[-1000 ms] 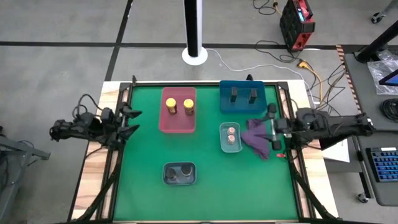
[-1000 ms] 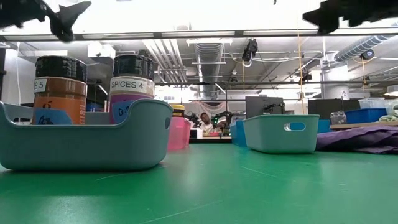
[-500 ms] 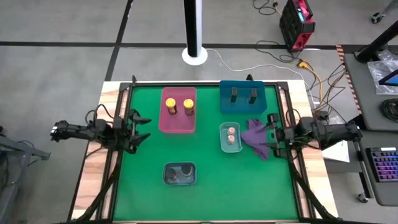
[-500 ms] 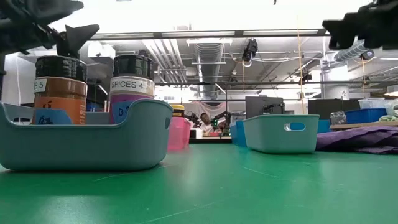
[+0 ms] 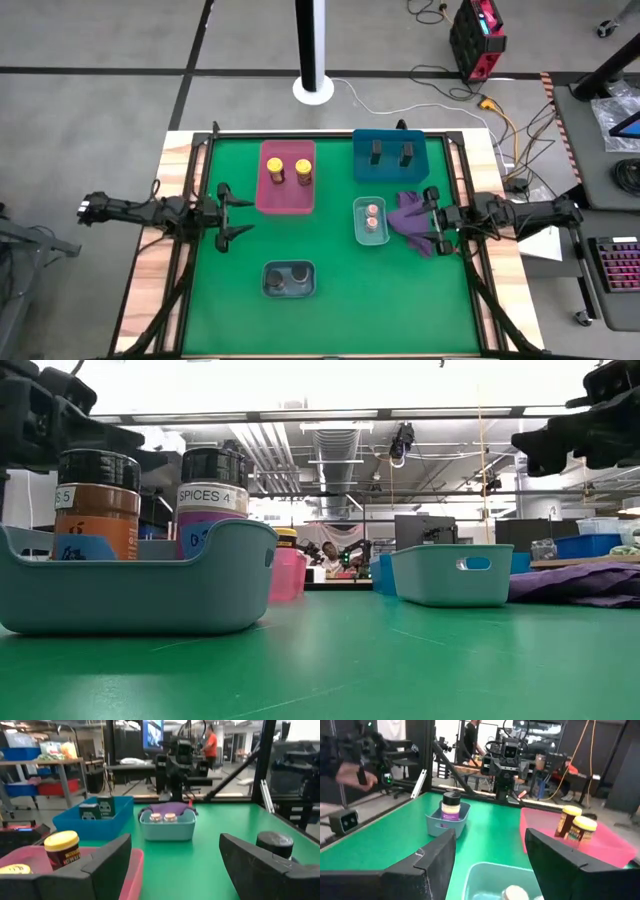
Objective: Sort spices by type
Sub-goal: Return to Home Position
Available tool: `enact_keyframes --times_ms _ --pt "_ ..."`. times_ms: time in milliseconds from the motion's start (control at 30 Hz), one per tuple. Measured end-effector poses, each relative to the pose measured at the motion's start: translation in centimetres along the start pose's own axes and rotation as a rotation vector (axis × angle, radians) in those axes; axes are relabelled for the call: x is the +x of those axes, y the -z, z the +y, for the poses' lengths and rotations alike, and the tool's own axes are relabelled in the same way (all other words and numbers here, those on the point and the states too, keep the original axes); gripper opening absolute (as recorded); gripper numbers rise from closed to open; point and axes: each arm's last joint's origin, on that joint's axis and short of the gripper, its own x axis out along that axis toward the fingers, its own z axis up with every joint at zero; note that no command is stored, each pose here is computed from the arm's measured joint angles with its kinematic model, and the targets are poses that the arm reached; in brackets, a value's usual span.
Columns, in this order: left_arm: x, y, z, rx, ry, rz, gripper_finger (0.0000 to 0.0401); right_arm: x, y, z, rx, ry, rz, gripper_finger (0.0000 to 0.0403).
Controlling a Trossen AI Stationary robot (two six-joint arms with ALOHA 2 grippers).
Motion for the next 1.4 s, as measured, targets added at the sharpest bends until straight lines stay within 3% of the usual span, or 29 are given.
enact_keyframes --times_ms 300,1067,1400 --pt "0.5 0.6 -0.1 0.018 0.002 0.072 0.0286 0.0 0.0 0.0 0.154 0.004 0.003 0.0243" --pt "0.8 1.2 -0.2 0.034 0.003 0.138 0.0286 0.0 0.1 0.0 0.156 0.004 0.004 0.0231" --pt "0.8 1.2 -0.2 0.034 0.003 0.138 0.0286 0.0 0.1 0.0 0.156 0.004 0.005 0.0252"
